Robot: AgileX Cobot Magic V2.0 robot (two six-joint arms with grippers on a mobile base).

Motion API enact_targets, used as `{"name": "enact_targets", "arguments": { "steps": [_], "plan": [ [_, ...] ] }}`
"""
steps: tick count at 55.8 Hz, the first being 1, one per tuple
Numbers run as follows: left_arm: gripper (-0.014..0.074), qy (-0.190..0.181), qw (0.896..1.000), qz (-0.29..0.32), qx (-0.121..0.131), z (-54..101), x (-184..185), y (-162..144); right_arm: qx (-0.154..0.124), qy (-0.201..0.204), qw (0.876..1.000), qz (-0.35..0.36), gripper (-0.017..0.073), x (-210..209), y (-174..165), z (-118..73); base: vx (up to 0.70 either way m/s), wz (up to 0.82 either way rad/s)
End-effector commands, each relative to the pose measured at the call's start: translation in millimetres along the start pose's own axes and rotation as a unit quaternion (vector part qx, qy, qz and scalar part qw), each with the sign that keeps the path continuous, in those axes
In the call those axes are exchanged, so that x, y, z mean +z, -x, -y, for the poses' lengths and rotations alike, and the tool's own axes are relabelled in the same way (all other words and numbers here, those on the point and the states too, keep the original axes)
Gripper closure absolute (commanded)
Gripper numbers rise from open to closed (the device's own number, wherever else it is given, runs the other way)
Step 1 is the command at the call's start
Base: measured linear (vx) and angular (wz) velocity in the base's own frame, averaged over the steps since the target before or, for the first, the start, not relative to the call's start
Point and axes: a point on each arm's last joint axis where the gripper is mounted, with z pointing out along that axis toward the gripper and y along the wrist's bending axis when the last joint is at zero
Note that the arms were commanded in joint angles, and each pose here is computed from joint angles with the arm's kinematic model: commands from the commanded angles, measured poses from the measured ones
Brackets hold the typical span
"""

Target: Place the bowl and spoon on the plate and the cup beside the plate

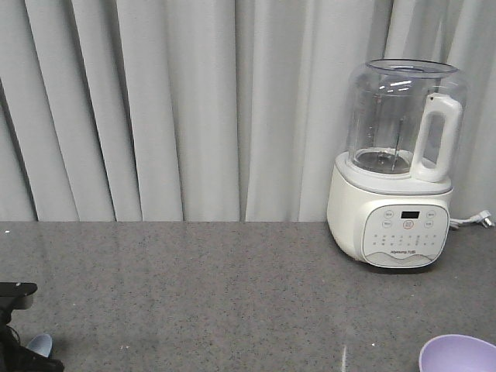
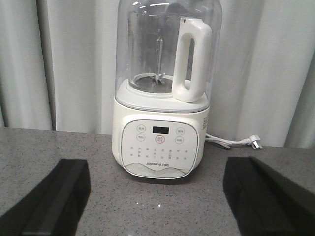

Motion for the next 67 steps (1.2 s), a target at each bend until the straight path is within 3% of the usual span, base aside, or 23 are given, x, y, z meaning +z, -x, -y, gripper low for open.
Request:
{"name": "enact_targets", "arguments": {
  "steps": [1,12,22,23,26,29,33,45,52,58,67],
  "plan": [
    [0.0282,0.002,0.999,0.036,-0.006,0.6,-15.9,7.5,-0.008,-0.005,0.998,0.058,-0.0034,-2.9,19.5,1.4,0.00,0.00],
    [0.0603,0.009,0.999,0.032,0.010,-0.6,-15.9,6.9,-0.005,-0.003,0.999,0.035,-0.0034,-2.5,15.2,1.1,0.00,0.00],
    [0.0601,-0.001,0.998,0.067,0.003,1.8,-30.2,7.5,0.022,0.001,1.000,-0.019,-0.0034,-5.8,17.1,1.2,0.00,0.00],
    [0.0601,-0.012,0.993,0.118,0.000,4.0,-52.0,6.9,0.054,0.001,0.997,-0.047,-0.0031,-9.6,24.6,1.6,0.00,0.00],
    [0.0601,-0.020,0.988,0.154,0.004,5.7,-68.3,5.2,0.081,-0.001,0.995,-0.065,-0.0027,-10.1,30.6,2.1,0.00,0.00],
    [0.0600,-0.026,0.982,0.185,0.007,7.1,-83.0,2.7,0.109,-0.006,0.988,-0.109,-0.0019,-7.6,34.8,2.6,0.00,0.00],
    [0.0600,-0.033,0.974,0.225,0.006,8.5,-103.1,-2.2,0.125,-0.016,0.978,-0.165,-0.0003,2.0,35.3,3.6,0.00,0.00],
    [0.0600,-0.038,0.956,0.292,0.007,9.6,-142.0,-18.5,0.127,-0.068,0.943,-0.302,0.0022,50.2,14.6,14.1,0.00,0.00],
    [0.0600,-0.047,0.954,0.297,0.003,10.8,-146.6,-21.5,0.153,-0.107,0.915,-0.357,0.0022,74.1,-8.9,33.7,0.00,0.00],
    [0.0600,-0.050,0.954,0.294,0.004,12.5,-146.4,-22.0,0.147,-0.125,0.895,-0.402,0.0022,82.8,-25.9,52.9,0.00,0.00],
    [0.0600,-0.057,0.954,0.293,0.029,21.9,-146.2,-22.8,0.150,-0.126,0.883,-0.427,0.0022,92.3,-40.1,66.9,0.00,0.00]
  ]
}}
